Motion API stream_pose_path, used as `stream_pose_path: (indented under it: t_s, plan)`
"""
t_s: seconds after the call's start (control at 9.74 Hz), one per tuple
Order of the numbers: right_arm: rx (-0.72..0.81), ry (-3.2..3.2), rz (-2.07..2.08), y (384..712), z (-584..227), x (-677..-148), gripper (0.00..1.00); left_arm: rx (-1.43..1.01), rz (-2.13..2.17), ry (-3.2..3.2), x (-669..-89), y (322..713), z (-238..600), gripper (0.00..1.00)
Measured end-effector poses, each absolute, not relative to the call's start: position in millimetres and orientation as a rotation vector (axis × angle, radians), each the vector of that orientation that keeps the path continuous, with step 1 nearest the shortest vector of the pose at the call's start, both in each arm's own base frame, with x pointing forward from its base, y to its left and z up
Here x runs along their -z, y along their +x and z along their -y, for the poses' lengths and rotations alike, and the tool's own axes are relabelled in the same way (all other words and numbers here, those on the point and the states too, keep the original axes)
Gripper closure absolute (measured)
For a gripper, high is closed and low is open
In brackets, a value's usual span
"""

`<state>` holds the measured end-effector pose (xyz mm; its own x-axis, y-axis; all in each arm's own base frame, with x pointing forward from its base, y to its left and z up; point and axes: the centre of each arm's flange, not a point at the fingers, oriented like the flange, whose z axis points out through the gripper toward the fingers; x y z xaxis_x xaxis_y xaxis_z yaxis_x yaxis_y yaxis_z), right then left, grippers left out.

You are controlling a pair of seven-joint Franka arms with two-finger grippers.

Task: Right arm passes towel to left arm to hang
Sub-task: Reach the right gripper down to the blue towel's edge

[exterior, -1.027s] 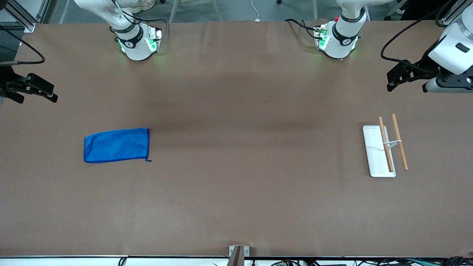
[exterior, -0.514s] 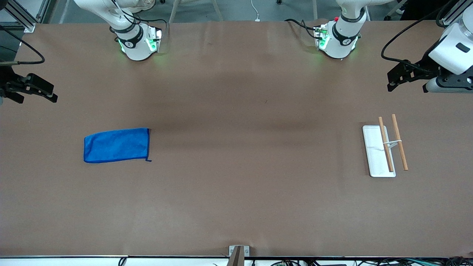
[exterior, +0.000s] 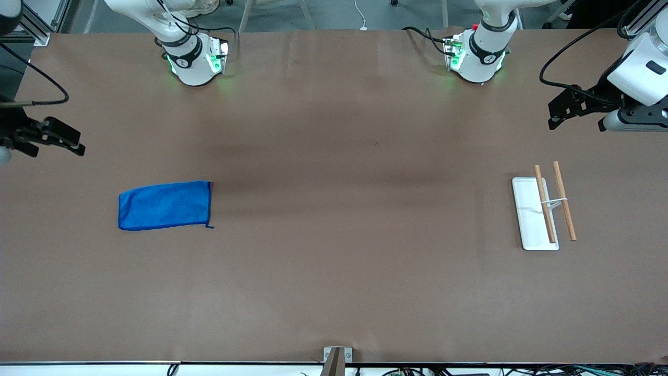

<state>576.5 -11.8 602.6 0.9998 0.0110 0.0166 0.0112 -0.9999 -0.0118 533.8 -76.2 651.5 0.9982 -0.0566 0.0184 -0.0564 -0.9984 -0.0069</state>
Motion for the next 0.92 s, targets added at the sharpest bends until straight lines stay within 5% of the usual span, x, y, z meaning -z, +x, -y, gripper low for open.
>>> stream_pose_path:
  t_s: [0.92]
  plan:
    - [-0.112,-3.152,0.197,573.2,20.0,-267.6,0.00,0.014,-0.100,-3.135,-646.7,536.4,79.6,0.00]
